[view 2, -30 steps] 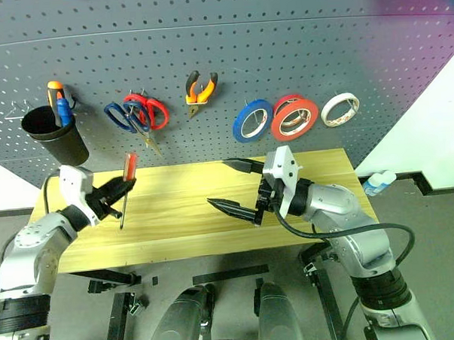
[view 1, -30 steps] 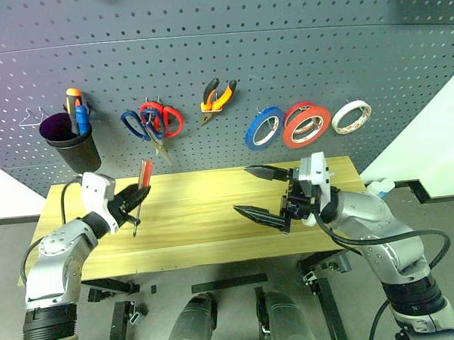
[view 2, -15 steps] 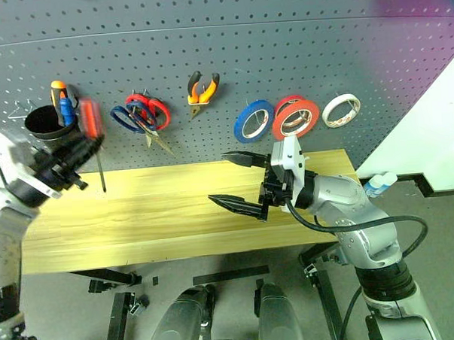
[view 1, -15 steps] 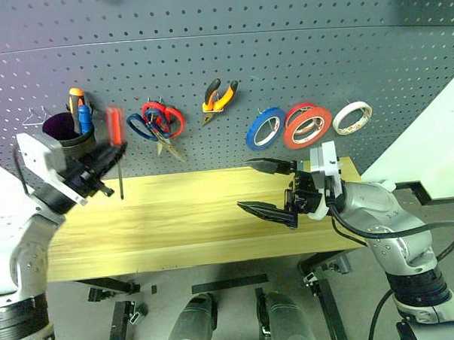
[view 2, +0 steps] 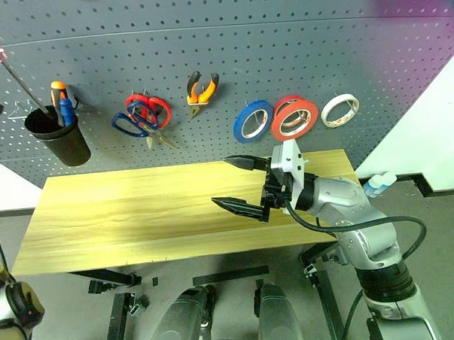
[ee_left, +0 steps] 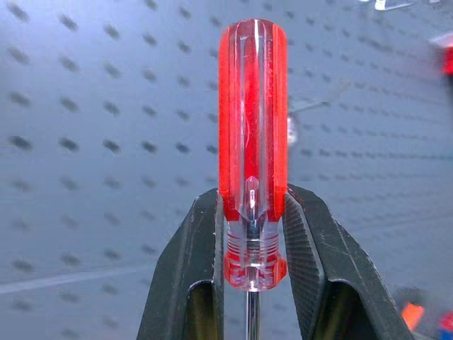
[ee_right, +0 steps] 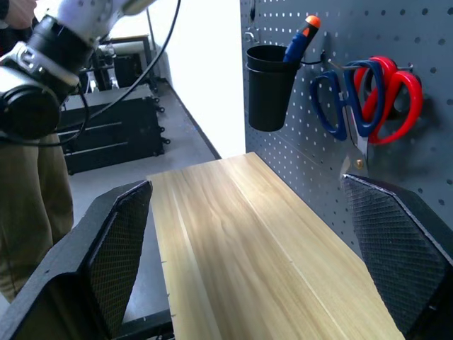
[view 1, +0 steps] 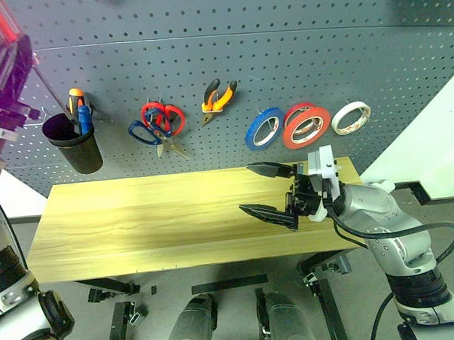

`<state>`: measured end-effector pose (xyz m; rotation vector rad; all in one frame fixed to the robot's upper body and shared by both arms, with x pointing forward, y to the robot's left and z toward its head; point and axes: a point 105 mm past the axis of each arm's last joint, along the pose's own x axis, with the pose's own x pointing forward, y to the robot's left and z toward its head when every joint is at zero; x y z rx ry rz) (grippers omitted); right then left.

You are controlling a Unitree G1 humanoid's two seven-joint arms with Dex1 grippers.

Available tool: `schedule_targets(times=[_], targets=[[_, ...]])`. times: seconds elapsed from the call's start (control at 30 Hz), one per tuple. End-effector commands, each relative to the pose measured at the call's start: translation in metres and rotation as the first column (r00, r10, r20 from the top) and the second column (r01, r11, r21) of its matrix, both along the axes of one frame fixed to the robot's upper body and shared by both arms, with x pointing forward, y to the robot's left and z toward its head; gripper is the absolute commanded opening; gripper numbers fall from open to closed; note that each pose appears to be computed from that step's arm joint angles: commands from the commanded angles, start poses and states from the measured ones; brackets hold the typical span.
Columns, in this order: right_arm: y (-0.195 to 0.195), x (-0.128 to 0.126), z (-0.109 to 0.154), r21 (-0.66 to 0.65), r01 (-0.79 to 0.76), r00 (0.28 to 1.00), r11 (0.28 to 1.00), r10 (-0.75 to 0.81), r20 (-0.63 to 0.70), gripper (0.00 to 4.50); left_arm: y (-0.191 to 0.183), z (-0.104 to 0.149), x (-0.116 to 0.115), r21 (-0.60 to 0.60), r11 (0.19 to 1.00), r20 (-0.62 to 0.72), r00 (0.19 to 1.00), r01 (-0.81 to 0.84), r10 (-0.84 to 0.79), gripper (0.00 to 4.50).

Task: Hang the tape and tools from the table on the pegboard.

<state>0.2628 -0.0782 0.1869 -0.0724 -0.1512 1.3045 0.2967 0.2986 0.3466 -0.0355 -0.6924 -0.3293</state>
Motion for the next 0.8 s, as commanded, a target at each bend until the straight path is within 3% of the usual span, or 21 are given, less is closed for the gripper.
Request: schedule_targets(times=[0.03, 0.2, 0.8], targets=[[0.002, -0.004, 0.006, 0.015, -0.013, 0.999, 1.0, 0.012, 0.039, 4.5, 0.021, 0.011, 0.003, 0.026, 0.988, 0.052, 0.987, -0.154, 0.153, 0.8], [0.003, -0.004, 0.005, 0.014, -0.01, 0.999, 1.0, 0.01, 0.035, 4.5, 0.035, 0.004, 0.014, 0.028, 0.97, 0.074, 0.968, -0.242, 0.24, 0.8], [0.001, -0.005, 0.005, 0.011, 0.01, 0.999, 1.0, -0.011, 0.039, 4.5, 0.034, -0.052, 0.047, 0.118, 0.967, -0.018, 0.973, -0.227, 0.231, 0.8]])
